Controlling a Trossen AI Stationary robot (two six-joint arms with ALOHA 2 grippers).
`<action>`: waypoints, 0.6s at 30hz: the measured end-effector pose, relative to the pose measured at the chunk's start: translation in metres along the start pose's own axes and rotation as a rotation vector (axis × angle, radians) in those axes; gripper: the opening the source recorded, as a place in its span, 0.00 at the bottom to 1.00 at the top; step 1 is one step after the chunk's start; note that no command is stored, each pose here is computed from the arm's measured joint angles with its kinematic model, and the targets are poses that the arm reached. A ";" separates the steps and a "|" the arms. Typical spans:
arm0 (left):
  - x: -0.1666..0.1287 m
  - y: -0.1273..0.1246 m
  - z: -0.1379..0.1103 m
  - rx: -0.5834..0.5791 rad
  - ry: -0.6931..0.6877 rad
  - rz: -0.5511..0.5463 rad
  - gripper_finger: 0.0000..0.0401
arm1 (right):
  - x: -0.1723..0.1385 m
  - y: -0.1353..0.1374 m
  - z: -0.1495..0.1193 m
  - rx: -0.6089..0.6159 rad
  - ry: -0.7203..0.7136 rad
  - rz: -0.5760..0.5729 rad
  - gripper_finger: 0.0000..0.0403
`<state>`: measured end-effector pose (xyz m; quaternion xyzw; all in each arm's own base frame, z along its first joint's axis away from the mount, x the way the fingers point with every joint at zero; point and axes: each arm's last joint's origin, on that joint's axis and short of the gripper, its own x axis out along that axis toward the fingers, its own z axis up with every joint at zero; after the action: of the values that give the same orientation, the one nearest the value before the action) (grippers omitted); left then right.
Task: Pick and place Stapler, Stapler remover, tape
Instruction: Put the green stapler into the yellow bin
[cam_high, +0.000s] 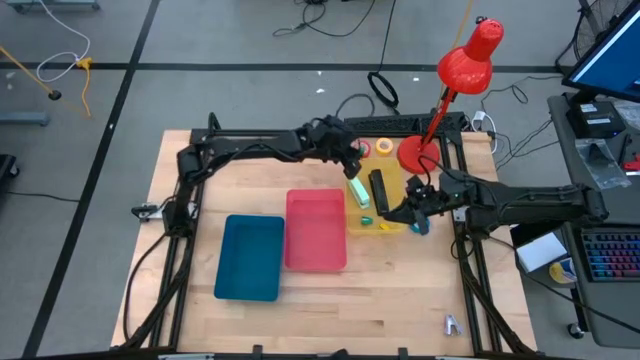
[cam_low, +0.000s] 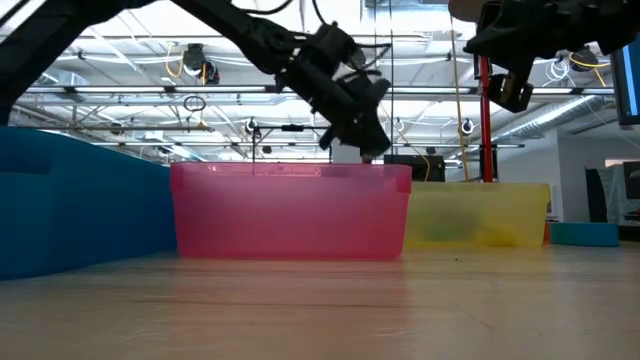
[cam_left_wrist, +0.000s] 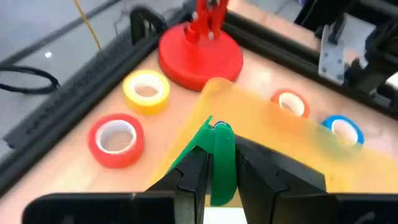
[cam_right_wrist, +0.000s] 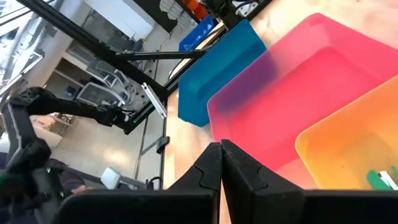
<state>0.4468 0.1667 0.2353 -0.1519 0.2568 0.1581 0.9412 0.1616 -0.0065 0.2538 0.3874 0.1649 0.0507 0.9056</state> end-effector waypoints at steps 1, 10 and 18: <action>0.005 -0.001 -0.001 0.002 0.009 -0.002 0.19 | 0.000 0.000 0.000 0.000 0.000 0.000 0.00; 0.038 -0.008 0.001 0.110 0.219 0.050 0.19 | 0.000 0.000 0.000 0.007 -0.001 0.000 0.00; 0.054 -0.005 -0.010 0.135 0.307 0.078 0.19 | 0.000 0.000 0.000 -0.011 -0.002 -0.001 0.00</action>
<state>0.4886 0.1699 0.1991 -0.1006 0.4134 0.1520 0.8921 0.1616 -0.0066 0.2540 0.3824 0.1638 0.0509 0.9079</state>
